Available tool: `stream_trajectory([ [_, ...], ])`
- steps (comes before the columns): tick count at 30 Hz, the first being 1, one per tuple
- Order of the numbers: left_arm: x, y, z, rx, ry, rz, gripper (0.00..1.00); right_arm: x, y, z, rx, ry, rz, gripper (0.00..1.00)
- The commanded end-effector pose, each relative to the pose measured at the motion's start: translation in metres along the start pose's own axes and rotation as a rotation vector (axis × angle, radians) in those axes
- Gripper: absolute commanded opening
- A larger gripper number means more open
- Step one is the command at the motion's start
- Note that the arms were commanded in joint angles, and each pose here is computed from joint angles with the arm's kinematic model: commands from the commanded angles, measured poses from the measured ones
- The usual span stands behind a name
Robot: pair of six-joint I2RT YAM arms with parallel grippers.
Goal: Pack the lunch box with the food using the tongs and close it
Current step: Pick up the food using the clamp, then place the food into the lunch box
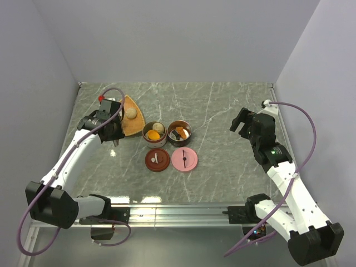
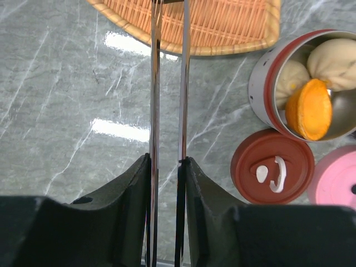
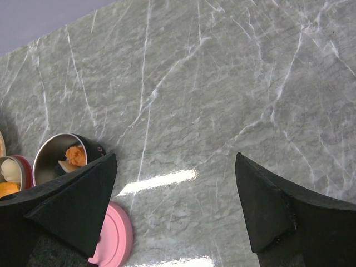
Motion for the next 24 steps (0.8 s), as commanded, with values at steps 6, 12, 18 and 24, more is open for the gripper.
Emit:
stream_trajectory([
  [6,-0.029,0.051,-0.008,0.138,0.031,-0.139,0.23,-0.013,0.000,0.010,-0.032,-0.007,-0.042,0.93],
  [12,-0.028,0.086,-0.084,0.334,-0.070,-0.139,0.23,-0.012,0.000,0.010,-0.030,-0.011,-0.040,0.93],
  [18,-0.016,0.109,-0.150,0.515,-0.135,-0.103,0.23,-0.012,0.002,0.009,-0.024,-0.013,-0.042,0.93],
  [24,0.000,0.101,-0.171,0.544,-0.177,-0.055,0.23,-0.011,0.005,0.004,-0.007,-0.014,-0.050,0.93],
])
Point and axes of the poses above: each gripper's point midway between its finger pads, its own y axis back along the fingers, its own z axis along the line the jaws close on, x = y × z, the point moved 7 cm from there along y, back along the fingers, and after that the axes turned 8 degrees about -y, right-handed, at the moved point
